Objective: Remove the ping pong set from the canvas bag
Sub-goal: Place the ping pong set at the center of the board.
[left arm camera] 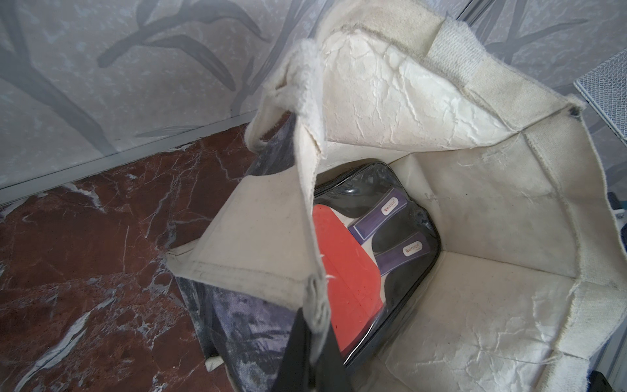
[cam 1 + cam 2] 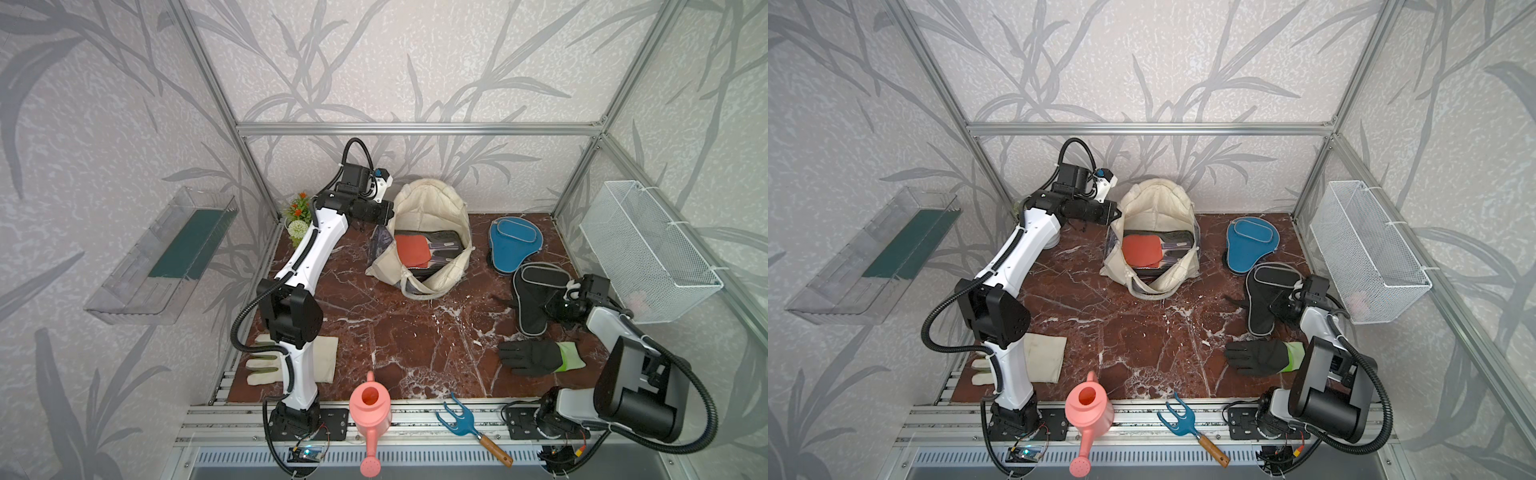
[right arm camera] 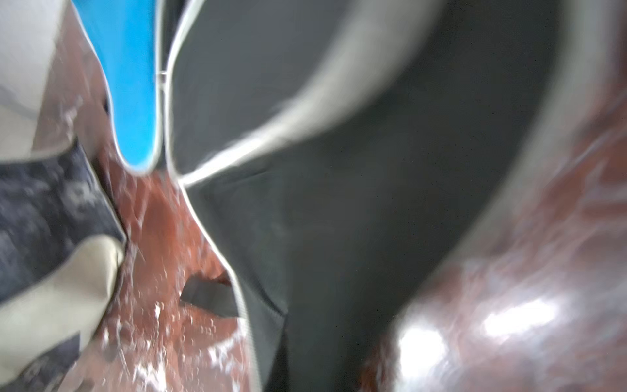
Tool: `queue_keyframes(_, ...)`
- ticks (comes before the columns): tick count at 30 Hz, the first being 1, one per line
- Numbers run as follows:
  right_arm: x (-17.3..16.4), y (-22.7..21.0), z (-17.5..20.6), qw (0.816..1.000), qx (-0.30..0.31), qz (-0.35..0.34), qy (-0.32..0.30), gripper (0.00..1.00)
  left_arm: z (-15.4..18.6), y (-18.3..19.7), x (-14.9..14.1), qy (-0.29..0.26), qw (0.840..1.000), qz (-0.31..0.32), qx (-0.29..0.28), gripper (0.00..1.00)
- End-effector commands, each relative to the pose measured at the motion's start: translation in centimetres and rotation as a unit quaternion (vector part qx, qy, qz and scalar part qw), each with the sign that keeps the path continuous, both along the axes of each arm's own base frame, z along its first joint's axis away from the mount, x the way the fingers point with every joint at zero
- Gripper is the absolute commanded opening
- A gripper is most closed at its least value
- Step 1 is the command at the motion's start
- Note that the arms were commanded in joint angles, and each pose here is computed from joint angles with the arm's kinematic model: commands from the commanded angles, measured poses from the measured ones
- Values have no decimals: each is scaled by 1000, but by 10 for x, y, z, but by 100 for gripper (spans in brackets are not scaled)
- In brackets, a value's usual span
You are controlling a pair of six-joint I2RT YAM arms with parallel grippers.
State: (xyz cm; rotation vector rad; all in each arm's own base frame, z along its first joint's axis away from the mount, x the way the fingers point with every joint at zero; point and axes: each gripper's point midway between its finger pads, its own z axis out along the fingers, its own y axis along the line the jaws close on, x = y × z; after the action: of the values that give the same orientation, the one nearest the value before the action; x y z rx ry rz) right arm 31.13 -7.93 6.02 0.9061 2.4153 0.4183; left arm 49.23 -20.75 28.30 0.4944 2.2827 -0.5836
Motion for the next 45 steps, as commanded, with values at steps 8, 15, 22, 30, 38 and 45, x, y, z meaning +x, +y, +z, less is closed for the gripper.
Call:
queue_keyframes(8,-26,-13,-22,995,-44,-9,86,0,11,-3,-7,-7,1000,-15,-4,0)
queue_keyframes(15,-28,-15,-23,994,-52,-9,95,49,14,-2,-10,-8,1000,-18,-4,0)
queue_keyframes(22,-36,-17,-1,992,-90,-5,86,74,15,-3,-11,-8,1000,-21,-6,0)
queue_keyframes(30,-56,0,18,990,-115,9,76,99,16,-3,-16,-10,1000,-23,-8,0)
queue_keyframes(38,-74,24,37,991,-126,23,49,99,18,-2,-20,-13,1000,-23,-12,0)
queue_keyframes(45,-63,67,67,979,-170,106,25,99,19,-4,-22,-16,999,-26,-18,0)
